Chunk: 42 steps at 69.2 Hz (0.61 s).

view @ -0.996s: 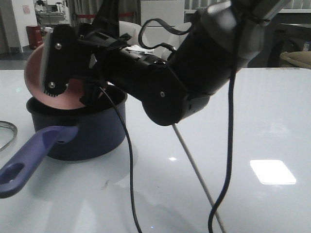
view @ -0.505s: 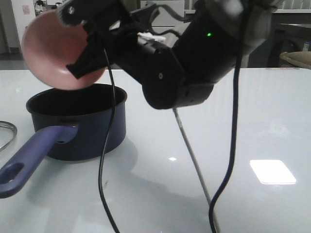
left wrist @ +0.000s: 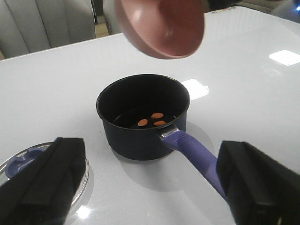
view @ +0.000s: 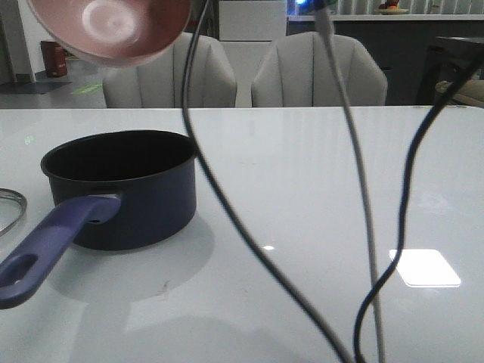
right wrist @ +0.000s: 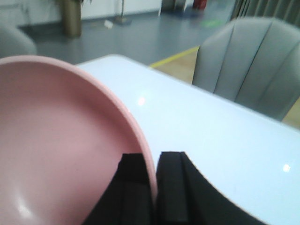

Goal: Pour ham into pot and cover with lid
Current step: 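Carry the empty pink bowl back and lower it onto the table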

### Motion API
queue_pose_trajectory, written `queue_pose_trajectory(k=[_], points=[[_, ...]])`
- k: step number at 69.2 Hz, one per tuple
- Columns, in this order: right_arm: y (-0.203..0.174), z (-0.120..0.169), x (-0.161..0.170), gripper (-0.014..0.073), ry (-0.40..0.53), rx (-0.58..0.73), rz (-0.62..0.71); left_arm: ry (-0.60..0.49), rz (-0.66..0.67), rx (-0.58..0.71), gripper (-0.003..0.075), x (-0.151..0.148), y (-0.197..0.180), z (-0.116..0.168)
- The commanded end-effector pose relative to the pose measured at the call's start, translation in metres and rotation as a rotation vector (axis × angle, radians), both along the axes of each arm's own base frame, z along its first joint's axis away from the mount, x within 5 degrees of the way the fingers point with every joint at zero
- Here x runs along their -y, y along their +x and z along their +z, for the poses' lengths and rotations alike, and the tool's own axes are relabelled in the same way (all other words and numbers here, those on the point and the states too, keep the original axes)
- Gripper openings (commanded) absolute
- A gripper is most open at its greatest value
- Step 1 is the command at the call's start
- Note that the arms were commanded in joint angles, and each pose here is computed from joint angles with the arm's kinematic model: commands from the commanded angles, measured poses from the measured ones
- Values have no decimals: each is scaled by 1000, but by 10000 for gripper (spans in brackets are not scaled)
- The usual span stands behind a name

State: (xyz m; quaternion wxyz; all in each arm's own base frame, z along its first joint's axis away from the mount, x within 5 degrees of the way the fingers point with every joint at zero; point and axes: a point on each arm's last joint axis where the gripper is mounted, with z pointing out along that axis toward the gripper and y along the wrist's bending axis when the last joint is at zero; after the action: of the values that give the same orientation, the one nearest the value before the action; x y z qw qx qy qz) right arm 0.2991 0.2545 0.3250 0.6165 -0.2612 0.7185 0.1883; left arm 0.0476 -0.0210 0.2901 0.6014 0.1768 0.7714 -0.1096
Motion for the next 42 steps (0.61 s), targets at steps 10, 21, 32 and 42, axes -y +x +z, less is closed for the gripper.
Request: queue_pose_trajectory(k=[10, 21, 32, 42], points=[[5, 41, 73, 135, -34, -121, -63, -43, -8, 80, 606, 1, 1, 15], [22, 27, 125, 135, -87, -297, -160, -43, -8, 80, 606, 1, 1, 15], [31, 14, 173, 135, -77, -468, -269, -43, -8, 80, 606, 1, 1, 15], [38, -2, 207, 135, -106, -579, -337, -43, -8, 80, 606, 1, 1, 15]])
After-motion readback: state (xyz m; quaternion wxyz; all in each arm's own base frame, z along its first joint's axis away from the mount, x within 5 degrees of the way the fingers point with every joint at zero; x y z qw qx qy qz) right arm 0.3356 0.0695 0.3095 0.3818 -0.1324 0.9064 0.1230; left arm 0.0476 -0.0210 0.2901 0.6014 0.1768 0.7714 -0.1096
